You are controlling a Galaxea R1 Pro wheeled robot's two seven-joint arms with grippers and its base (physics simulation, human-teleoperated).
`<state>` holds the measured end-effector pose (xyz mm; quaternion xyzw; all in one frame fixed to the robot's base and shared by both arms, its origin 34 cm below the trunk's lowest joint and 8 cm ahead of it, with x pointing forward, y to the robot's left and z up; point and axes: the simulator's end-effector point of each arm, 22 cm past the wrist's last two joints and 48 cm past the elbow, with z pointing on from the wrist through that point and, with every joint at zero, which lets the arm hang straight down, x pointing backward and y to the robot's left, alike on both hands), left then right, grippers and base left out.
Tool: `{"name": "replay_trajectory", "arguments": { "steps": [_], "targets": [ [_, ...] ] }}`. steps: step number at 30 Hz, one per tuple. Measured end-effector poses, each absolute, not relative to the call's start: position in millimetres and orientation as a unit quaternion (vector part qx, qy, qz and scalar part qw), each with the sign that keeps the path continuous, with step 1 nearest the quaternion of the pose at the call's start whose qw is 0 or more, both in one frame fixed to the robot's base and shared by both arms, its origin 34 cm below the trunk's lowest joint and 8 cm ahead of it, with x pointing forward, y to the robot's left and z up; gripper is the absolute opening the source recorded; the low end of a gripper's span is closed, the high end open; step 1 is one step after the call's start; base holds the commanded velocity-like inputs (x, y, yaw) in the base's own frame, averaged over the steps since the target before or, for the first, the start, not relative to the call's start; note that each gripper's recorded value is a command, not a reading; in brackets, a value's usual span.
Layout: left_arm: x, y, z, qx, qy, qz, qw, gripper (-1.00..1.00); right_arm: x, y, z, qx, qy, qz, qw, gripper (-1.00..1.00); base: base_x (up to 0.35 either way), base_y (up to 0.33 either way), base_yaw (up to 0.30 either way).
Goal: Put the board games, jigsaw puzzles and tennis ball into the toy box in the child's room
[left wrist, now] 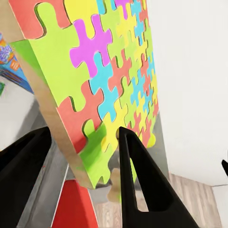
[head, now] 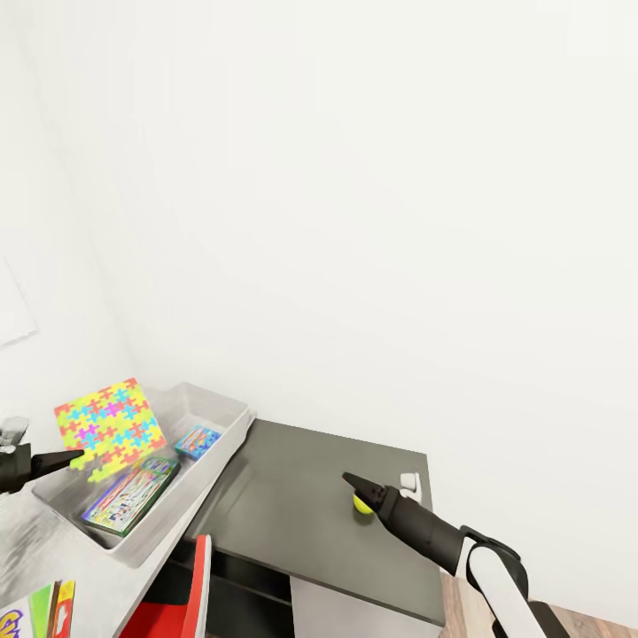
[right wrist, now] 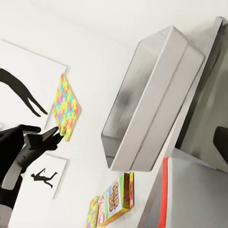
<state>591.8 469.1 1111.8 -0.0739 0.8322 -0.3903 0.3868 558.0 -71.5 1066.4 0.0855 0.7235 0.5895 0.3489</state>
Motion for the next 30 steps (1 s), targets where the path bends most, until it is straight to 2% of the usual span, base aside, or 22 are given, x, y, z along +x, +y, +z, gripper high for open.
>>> {"name": "replay_trajectory", "arguments": {
  "steps": [11, 30],
  "targets": [
    [649, 461, 1077, -0.144, 0.847, -0.336, 0.385, -1.0, 559, -74, 1092, 0.071, 0.707, 0.598, 0.371, 1.0, 0.0, 0.0, 0.0],
    [661, 461, 1014, -0.194, 0.882, -0.256, 0.344, -1.0, 567, -91, 1095, 0.084, 0.691, 0.61, 0.379, 1.0, 0.0, 0.0, 0.0]
  ]
}}
